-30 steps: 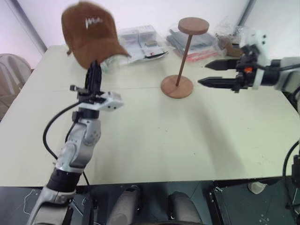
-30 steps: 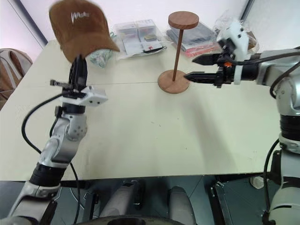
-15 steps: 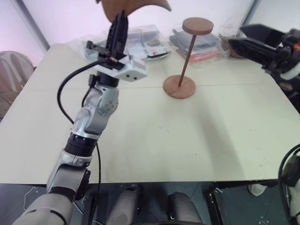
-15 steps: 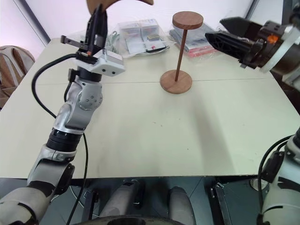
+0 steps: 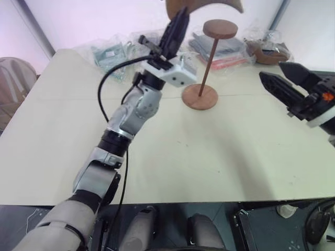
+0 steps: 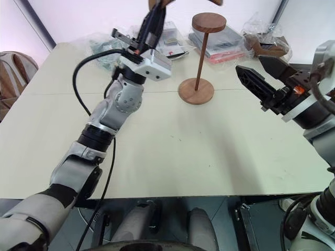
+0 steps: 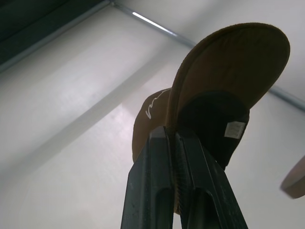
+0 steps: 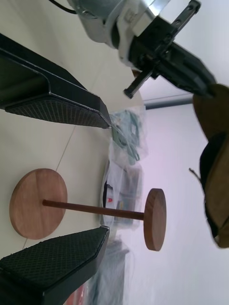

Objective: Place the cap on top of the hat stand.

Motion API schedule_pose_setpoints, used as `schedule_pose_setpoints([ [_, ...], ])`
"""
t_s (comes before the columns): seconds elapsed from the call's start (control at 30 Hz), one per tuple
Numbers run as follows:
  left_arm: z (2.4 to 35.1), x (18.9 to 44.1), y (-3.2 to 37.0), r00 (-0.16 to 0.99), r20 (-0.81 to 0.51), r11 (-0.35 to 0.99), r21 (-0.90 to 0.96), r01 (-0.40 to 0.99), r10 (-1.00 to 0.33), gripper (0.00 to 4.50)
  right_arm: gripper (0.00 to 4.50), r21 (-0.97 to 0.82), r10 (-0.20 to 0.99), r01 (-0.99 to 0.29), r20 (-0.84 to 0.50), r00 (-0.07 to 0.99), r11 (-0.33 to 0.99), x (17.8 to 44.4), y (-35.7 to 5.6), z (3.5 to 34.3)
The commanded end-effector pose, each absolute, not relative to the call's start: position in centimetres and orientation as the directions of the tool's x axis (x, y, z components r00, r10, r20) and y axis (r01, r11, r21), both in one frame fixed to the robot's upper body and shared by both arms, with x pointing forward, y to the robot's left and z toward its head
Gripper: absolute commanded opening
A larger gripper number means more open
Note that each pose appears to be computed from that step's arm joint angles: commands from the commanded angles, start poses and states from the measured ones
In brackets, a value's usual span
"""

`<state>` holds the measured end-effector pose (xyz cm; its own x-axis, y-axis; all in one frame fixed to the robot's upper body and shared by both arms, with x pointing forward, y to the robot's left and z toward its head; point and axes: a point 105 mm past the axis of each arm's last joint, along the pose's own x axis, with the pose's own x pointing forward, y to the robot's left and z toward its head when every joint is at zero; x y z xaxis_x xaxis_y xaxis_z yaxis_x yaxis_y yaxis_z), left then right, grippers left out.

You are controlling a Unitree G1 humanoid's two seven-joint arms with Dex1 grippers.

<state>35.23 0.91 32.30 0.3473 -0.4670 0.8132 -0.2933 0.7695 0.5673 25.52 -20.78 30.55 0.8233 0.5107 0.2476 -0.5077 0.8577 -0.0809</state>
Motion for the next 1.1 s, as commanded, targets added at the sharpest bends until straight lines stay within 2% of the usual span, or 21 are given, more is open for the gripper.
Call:
schedule_pose_setpoints([
  [0.03, 32.1, 34.6, -0.8, 0.292, 0.82, 0.774, 0.565, -0.285, -0.492, 0.01, 3.35, -0.123, 0.495, -0.481, 0.294, 0.818, 0.868, 24.5, -20.9, 31.7],
  [0.57, 24.5, 35.6, -2.5, 0.388, 0.73, 0.688, 0.673, -0.271, -0.562, 0.01, 3.35, -0.168, 0.479, -0.449, 0.26, 0.839, 0.878, 24.7, -22.3, 33.0],
  [0.83, 21.9, 36.0, -2.2, 0.448, 0.684, 0.667, 0.71, -0.227, -0.576, 0.01, 3.35, -0.182, 0.491, -0.457, 0.254, 0.833, 0.87, 24.9, -22.3, 33.5],
  [1.1, 20.4, 35.4, -3.0, 0.446, 0.632, 0.648, 0.748, -0.139, -0.634, 0.01, 3.35, -0.202, 0.502, -0.463, 0.243, 0.83, 0.863, 25.2, -22.3, 33.6],
])
